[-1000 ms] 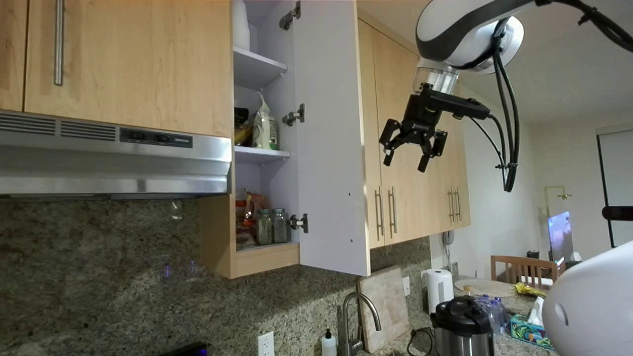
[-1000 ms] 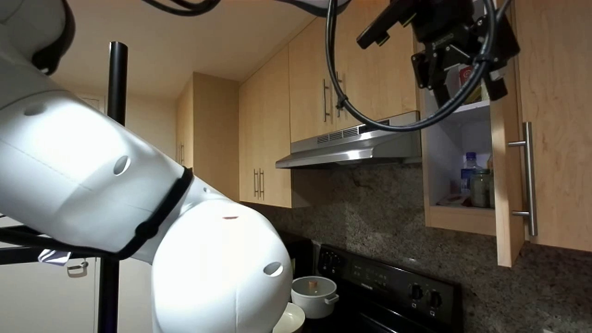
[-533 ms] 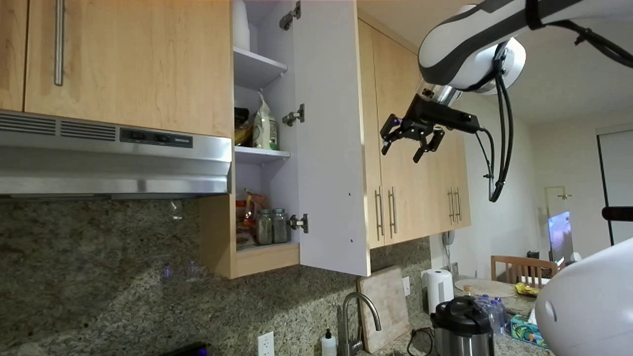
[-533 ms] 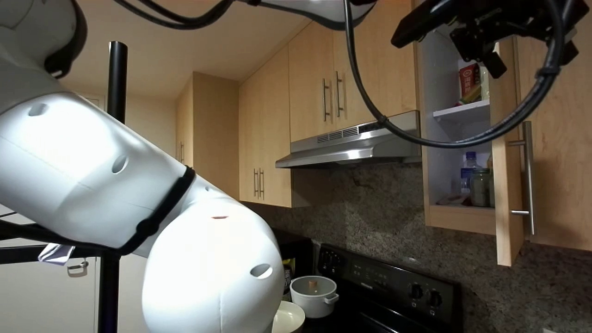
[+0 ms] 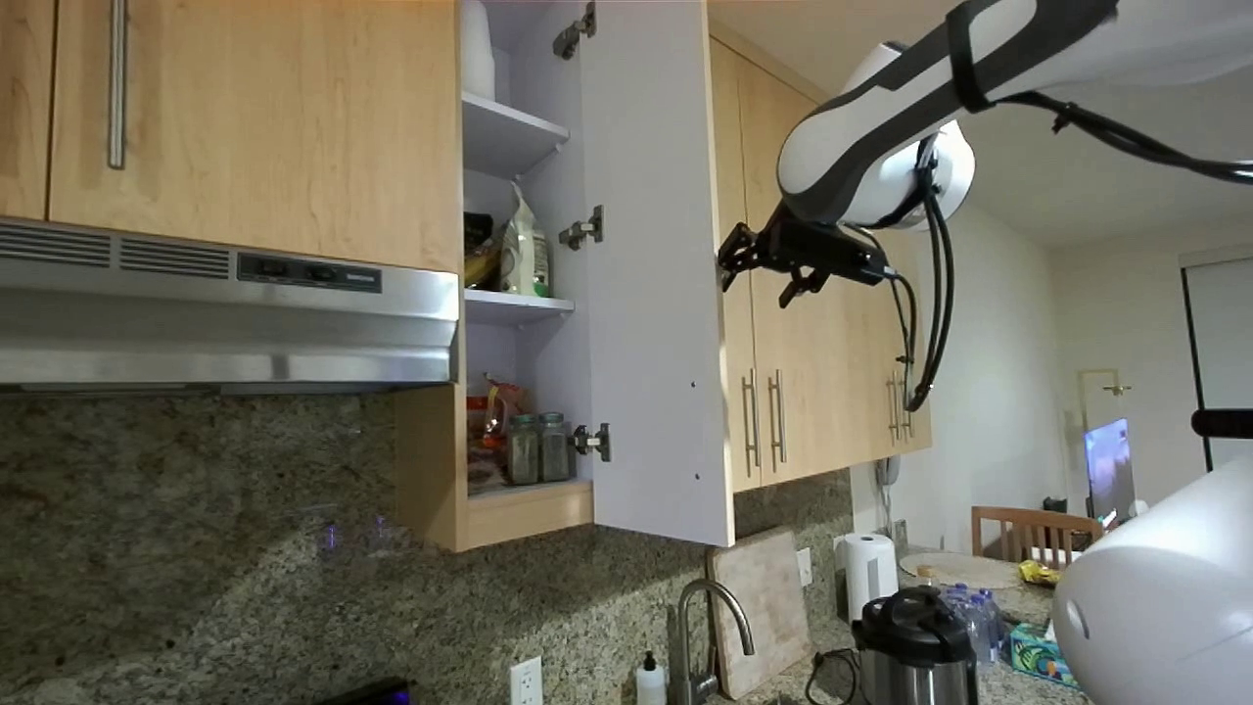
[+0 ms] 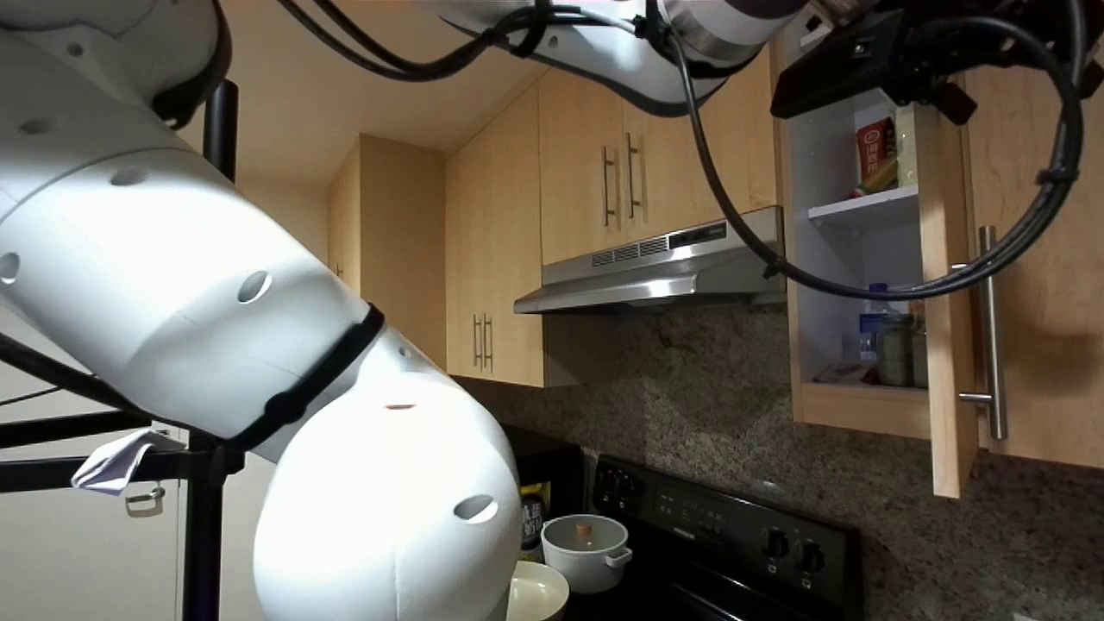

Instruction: Close the cabinet door

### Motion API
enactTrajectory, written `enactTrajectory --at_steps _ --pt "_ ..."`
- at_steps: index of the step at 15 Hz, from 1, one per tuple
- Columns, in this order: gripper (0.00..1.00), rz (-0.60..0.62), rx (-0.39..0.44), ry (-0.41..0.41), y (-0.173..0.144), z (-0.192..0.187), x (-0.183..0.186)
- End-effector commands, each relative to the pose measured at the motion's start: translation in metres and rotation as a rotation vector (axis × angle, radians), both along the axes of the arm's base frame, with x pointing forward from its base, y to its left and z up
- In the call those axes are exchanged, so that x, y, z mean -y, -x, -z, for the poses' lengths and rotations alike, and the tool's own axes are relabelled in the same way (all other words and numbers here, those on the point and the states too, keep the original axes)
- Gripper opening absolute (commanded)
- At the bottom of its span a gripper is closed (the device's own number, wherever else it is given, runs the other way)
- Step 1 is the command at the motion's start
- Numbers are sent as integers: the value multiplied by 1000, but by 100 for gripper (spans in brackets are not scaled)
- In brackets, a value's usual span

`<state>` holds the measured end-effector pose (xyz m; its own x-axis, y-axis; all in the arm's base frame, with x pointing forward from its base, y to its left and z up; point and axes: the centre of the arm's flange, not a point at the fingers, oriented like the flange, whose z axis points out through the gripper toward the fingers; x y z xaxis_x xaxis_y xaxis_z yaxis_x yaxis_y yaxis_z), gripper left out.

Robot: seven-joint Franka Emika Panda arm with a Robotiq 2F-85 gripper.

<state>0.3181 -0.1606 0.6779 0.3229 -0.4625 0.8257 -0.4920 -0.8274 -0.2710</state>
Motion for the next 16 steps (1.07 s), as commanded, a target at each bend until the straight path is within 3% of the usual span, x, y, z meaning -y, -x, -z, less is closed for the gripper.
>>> enactTrajectory --at_steps 1,10,16 --pt "100 31 -3 -8 -30 -4 6" --pt "100 -158 57 -73 -9 -25 -57" --pt "100 -303 28 -111 -44 -26 -124"
